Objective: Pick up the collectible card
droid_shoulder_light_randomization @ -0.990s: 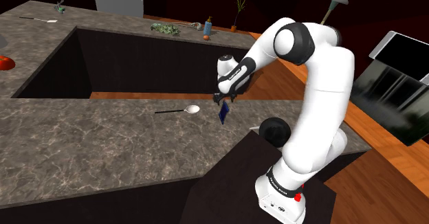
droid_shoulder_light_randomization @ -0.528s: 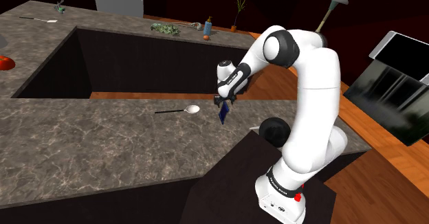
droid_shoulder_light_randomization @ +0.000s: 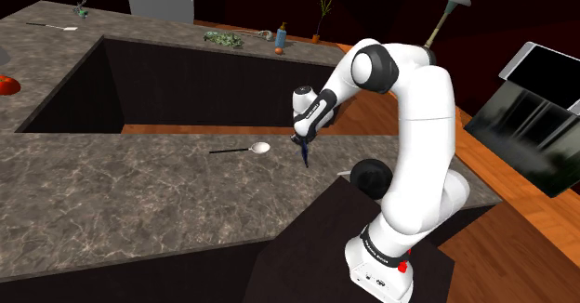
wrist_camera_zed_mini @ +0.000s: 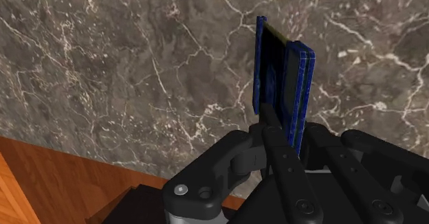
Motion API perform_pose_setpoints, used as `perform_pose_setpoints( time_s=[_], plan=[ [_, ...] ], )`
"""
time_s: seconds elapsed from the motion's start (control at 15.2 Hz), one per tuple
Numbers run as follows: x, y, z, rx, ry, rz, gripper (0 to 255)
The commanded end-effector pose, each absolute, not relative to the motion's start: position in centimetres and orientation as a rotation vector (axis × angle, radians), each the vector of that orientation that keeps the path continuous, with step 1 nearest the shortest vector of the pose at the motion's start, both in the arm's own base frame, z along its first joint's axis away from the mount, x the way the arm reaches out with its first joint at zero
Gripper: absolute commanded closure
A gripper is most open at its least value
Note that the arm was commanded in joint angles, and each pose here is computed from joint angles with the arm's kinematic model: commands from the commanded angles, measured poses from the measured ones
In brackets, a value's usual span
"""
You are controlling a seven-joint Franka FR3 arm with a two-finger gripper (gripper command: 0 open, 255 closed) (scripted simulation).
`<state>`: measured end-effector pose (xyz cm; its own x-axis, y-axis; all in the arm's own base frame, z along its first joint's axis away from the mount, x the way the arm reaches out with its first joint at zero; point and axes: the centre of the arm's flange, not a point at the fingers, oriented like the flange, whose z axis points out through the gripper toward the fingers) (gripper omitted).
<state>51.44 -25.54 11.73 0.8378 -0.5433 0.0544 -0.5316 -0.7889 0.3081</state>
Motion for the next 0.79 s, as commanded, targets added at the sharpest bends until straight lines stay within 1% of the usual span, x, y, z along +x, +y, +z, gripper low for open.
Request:
perform_pose_setpoints(
  time_s=[0.0, 0.33, 0.73],
  plan=[
    [51.4, -25.6, 11.7, 2.705, -0.814, -0.054, 255],
    [51.4, -25.5, 11.8, 2.705, -0.814, -0.054, 255],
    [51.4, -25.5, 15.0, 2.705, -0.814, -0.054, 255]
  ],
)
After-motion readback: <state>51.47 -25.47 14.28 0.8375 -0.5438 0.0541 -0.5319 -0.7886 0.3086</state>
